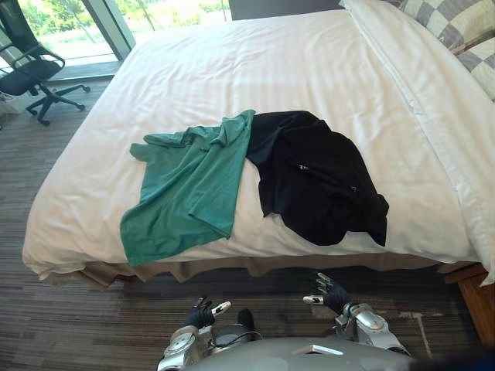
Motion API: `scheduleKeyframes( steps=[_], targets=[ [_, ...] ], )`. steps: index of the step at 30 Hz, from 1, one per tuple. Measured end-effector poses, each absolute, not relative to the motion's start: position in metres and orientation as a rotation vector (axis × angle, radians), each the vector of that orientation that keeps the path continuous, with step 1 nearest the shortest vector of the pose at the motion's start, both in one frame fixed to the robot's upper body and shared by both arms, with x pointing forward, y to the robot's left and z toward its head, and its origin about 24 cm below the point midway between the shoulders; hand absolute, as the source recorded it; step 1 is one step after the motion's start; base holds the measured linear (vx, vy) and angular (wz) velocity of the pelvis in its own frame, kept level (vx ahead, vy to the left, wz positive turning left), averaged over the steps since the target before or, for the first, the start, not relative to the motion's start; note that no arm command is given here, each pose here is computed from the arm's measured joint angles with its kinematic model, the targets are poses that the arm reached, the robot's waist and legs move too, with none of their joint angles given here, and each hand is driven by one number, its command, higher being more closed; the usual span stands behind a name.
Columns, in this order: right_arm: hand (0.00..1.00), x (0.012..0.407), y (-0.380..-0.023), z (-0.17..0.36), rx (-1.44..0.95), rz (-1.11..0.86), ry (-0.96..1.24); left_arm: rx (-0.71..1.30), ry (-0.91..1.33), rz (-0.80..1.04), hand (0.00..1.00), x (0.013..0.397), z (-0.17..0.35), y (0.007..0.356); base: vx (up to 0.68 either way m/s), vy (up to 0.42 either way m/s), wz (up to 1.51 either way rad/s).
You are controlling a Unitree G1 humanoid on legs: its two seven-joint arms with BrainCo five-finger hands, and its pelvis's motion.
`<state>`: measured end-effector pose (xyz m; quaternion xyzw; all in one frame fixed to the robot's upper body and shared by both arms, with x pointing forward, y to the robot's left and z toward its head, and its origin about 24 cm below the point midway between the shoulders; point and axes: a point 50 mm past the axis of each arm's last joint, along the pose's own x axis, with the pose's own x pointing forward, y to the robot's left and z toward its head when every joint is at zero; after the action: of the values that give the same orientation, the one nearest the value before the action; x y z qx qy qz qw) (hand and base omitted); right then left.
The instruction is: Tidy the bed and pick cloth on bed and put in laundry
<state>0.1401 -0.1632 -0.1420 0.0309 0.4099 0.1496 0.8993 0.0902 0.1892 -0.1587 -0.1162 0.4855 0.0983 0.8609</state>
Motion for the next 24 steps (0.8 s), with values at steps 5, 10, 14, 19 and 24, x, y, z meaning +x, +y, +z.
scheduleKeyframes(
  steps=[5, 10, 14, 19, 24],
  targets=[
    [0.00, 0.135, -0.173, -0.144, 0.087, 0.227, 0.855, -0.200, 1.010, 0.113, 0.00, 0.096, -0.157, 0.189, -0.02, 0.152, -0.05],
    [0.00, 0.123, -0.163, -0.145, 0.280, 0.130, 0.785, -0.197, 1.034, 0.096, 0.00, 0.099, -0.157, 0.192, -0.02, 0.067, 0.01],
    [0.00, 0.116, -0.166, -0.146, 0.340, 0.072, 0.774, -0.266, 1.068, 0.234, 0.00, 0.094, -0.160, 0.195, 0.05, 0.016, -0.11],
    [0.00, 0.111, -0.181, -0.149, 0.412, -0.159, 0.784, -0.365, 1.089, 0.489, 0.00, 0.081, -0.163, 0.206, 0.09, -0.018, -0.30],
    [0.00, 0.082, -0.256, -0.142, 0.525, -0.689, 0.647, -0.602, 0.987, 0.927, 0.00, 0.059, -0.159, 0.243, 0.17, -0.057, -0.15]
  ],
)
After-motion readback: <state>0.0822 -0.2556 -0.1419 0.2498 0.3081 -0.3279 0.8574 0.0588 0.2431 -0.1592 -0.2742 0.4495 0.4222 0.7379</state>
